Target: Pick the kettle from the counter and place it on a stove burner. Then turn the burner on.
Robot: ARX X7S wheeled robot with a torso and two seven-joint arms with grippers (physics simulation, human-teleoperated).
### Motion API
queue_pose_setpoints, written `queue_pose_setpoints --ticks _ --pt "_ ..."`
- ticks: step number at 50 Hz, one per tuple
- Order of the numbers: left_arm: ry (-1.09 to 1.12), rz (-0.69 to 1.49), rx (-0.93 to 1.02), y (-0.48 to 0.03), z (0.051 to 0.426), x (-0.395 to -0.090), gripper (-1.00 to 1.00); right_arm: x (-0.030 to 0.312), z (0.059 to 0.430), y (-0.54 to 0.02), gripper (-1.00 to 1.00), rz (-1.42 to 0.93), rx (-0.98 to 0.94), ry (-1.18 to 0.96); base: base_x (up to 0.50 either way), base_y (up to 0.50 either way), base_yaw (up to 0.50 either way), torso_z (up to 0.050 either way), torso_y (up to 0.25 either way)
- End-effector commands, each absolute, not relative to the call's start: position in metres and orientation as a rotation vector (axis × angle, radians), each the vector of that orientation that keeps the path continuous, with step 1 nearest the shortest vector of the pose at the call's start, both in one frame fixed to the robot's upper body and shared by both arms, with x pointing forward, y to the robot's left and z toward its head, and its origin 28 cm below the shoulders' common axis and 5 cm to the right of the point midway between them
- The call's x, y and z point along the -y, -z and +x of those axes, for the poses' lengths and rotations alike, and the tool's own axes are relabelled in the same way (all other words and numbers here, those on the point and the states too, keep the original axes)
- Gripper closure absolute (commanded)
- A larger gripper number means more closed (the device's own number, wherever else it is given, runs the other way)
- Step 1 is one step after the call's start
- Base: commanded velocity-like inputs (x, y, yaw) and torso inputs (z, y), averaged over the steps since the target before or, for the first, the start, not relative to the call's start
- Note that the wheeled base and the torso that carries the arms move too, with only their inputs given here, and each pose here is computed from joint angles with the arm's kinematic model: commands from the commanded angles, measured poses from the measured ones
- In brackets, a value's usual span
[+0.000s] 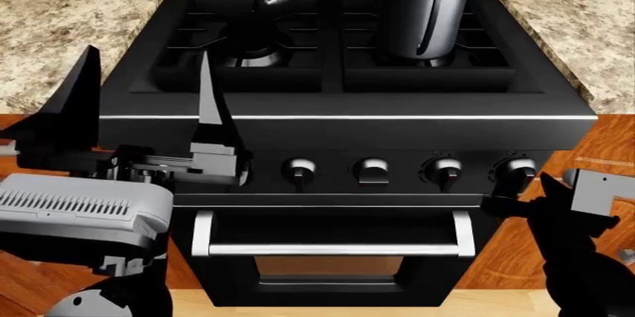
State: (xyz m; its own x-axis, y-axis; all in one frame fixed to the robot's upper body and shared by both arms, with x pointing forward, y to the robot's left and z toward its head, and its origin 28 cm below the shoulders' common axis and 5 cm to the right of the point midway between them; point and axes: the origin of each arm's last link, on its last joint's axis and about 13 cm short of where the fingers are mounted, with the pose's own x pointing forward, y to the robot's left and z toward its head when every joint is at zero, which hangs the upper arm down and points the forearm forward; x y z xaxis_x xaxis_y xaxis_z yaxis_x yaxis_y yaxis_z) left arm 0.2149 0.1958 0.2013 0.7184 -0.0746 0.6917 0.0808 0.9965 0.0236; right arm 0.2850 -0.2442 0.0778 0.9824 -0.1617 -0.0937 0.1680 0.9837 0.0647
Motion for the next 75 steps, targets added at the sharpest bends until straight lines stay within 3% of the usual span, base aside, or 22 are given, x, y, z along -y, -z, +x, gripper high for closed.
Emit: queue_pose_setpoints --ticks 1,19,75 --pt "0.086 -0.011 0.76 -0.201 0.215 -0.196 -1.0 0.241 0.293 -0.082 1.0 0.066 -0.107 0.135 0.02 0.0 0.01 0.0 0.0" --pt "0.085 -0.018 0.767 -0.203 0.213 -0.196 -1.0 0.221 0.297 -0.111 1.0 -0.202 -0.13 0.065 0.02 0.0 0.02 -0.001 -0.008" --pt "0.079 -0.03 0.774 -0.206 0.212 -0.199 -1.0 0.194 0.302 -0.138 1.0 -0.653 -0.081 0.041 0.03 0.0 0.02 -0.002 -0.008"
